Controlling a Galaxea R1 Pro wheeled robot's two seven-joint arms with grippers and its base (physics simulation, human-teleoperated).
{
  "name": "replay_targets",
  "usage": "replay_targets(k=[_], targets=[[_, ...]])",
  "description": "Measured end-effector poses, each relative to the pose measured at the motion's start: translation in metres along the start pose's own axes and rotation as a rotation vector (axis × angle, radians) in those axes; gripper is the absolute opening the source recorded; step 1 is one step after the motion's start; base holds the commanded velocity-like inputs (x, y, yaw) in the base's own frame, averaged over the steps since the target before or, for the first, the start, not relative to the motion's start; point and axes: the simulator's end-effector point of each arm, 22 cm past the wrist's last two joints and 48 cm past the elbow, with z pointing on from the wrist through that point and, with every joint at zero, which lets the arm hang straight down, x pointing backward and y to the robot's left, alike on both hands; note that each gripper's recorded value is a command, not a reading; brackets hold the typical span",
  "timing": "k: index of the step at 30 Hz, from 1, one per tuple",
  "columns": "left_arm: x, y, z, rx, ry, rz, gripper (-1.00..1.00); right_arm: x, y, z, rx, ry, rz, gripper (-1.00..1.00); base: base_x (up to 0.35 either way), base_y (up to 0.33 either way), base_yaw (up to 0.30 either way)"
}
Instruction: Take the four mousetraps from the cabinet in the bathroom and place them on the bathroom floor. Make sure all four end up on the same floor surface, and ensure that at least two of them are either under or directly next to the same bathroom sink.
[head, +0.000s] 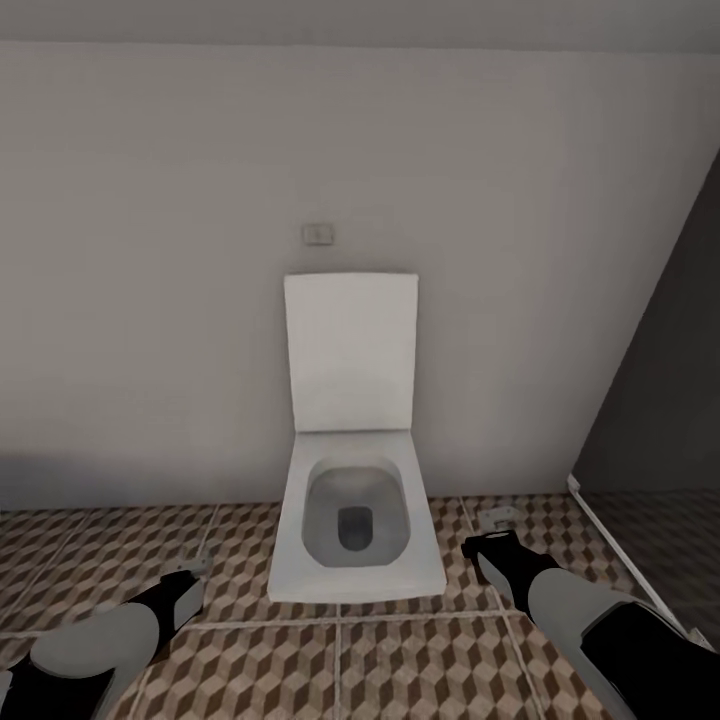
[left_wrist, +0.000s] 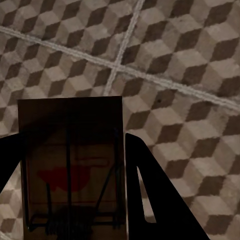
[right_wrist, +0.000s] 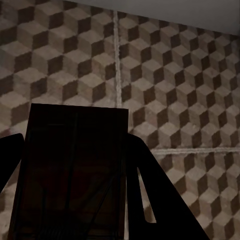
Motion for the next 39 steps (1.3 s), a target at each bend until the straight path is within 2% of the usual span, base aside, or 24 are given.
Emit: replay_targets(k=[7, 14, 39], targets=[[0.010, -0.003, 0.012, 0.001, -0.001, 0.001, -1.00, 0.012, 0.005, 0.009, 0.000, -0.001, 0.000, -1.00, 0.000, 0.000, 0.000], [0.021, -0.005, 0.024, 0.000, -0.001, 0.001, -1.00, 0.016, 0.009, 0.019, 0.001, -0.040, 0.010, -1.00, 0.000, 0.000, 0.000], [0.065, -0.011, 0.060, -0.023, 0.088, 0.044, -1.00, 0.067, 0.029, 0.055, -0.018, 0.054, -0.012, -1.00, 0.000, 0.000, 0.000]])
